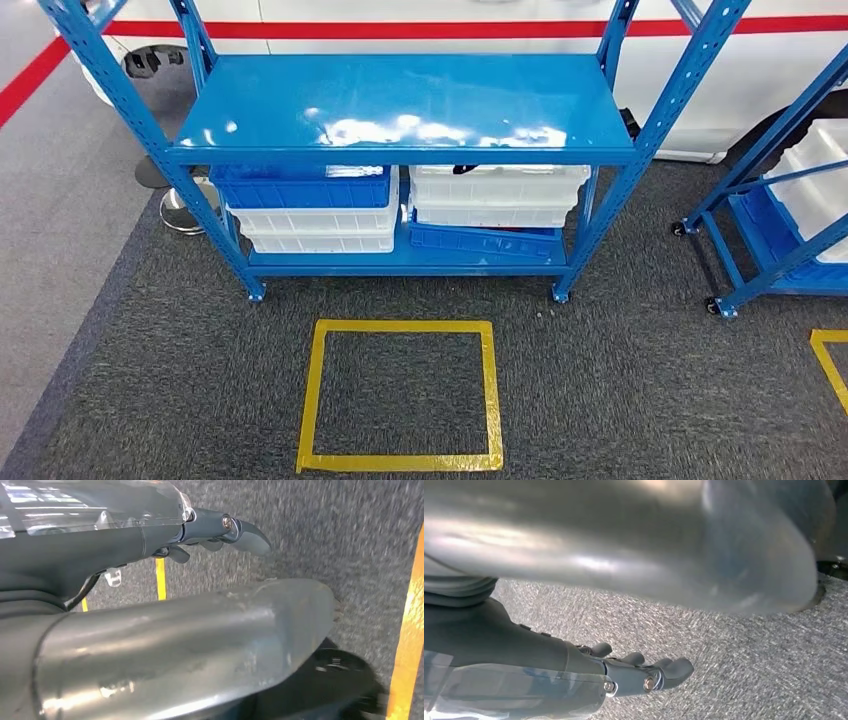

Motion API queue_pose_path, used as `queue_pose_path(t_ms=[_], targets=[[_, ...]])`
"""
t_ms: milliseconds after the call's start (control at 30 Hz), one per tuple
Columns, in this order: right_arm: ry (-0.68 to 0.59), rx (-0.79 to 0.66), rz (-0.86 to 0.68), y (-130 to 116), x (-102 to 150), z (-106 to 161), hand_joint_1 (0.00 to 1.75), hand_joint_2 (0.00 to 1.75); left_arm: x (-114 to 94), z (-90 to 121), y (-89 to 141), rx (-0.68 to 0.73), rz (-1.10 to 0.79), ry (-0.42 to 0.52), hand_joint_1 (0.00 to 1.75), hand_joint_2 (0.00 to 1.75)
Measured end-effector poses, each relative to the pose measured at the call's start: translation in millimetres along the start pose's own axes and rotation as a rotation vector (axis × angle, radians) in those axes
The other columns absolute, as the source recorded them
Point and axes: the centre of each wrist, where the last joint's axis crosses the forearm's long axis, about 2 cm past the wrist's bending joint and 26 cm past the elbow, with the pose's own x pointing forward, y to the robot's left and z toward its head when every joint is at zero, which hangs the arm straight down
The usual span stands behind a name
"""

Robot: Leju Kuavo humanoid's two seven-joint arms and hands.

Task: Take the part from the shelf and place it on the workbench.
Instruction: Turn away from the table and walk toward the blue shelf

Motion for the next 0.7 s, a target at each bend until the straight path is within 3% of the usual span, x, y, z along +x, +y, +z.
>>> queue_pose_path(t_ms=[433, 700], targets=[[-0.007, -0.022, -0.006, 7.0, 13.2, 0.5, 0.0, 0.0, 1.1, -0.8, 2.5, -0.011, -0.006, -0.017, 0.0, 0.0], [0.025, -0.013, -0.004, 11.6, -2.7, 1.8, 0.0, 0.0, -6.2, 2.0, 0.9, -0.012, -0.006, -0.003, 0.0, 0.0]])
